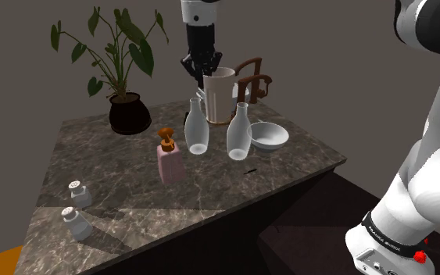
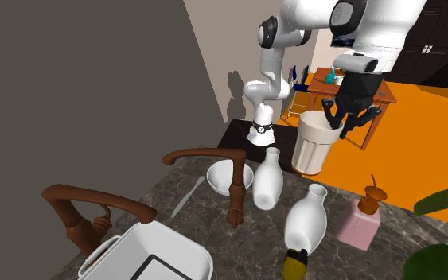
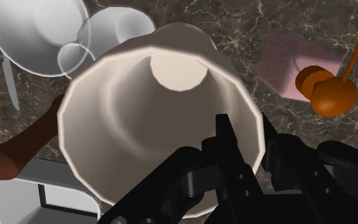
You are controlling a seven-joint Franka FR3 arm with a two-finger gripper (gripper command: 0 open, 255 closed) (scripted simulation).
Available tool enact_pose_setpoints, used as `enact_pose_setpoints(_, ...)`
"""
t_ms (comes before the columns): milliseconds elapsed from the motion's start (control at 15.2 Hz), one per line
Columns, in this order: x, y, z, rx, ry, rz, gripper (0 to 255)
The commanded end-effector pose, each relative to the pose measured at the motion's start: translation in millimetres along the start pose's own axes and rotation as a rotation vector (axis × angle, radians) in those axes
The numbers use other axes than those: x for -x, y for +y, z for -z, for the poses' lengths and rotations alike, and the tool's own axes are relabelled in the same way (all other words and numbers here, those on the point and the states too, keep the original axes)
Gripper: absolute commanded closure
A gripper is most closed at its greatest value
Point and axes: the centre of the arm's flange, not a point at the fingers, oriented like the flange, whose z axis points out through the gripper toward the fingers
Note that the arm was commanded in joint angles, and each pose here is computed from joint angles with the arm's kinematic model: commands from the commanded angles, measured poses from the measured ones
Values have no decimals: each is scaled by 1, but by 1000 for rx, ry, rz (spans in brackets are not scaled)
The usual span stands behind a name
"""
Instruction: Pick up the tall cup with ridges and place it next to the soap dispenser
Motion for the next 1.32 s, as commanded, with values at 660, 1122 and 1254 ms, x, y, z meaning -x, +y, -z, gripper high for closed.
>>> enact_pose_setpoints(660,2,-3,-63,0,1,0,255)
enact_pose_setpoints(1122,3,-5,-100,0,1,0,255)
enact_pose_setpoints(1254,3,-6,-110,0,1,0,255)
